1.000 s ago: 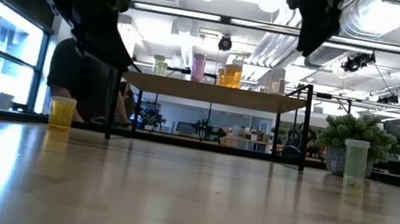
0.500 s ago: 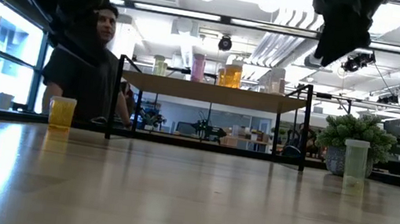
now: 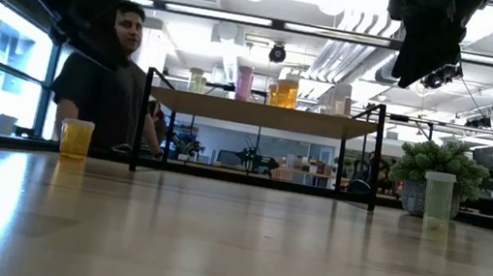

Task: Pick and place medicine bottles onto shelf by color
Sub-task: Put the orange pill bottle aligned with the other orange pill bottles on the shelf

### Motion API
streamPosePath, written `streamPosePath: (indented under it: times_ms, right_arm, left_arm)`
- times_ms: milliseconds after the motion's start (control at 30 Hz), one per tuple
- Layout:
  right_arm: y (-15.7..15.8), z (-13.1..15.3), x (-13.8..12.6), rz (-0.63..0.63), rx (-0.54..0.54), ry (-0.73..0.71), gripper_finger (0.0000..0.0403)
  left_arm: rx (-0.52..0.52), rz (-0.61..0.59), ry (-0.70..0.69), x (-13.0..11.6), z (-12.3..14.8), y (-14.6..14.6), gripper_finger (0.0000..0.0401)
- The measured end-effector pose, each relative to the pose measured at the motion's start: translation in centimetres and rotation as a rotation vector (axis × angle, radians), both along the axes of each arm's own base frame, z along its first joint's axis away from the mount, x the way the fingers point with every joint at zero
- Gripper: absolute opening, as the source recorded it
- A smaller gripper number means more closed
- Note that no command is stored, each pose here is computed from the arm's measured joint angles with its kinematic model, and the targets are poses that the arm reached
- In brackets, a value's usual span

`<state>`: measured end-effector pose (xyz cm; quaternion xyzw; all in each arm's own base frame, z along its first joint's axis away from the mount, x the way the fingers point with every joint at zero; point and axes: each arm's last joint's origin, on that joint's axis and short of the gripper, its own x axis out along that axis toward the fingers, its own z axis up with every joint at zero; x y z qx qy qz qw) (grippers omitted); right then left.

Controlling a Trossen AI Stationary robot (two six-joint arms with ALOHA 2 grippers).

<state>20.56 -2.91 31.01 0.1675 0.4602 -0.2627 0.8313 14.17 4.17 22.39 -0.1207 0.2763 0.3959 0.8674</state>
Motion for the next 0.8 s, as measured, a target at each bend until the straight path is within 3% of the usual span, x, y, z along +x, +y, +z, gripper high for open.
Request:
streamPosePath:
  times_ms: [267,467,800]
  right_arm:
    - [0.3,0.0,0.0,0.013,0.0,0.0,0.0201]
    - [0.3,0.0,0.0,0.013,0.001,0.0,0.0201]
    - [0.3,0.0,0.0,0.015,0.001,0.001,0.0201]
  left_arm:
    - [0.018,-0.022,0.062,-0.5,-0.1,0.0,0.0241]
    - [0.062,0.071,0.095,-1.3,-0.1,0.3,0.0277]
    - [0.006,0.162,0.041,-1.7,-0.3,0.3,0.0282]
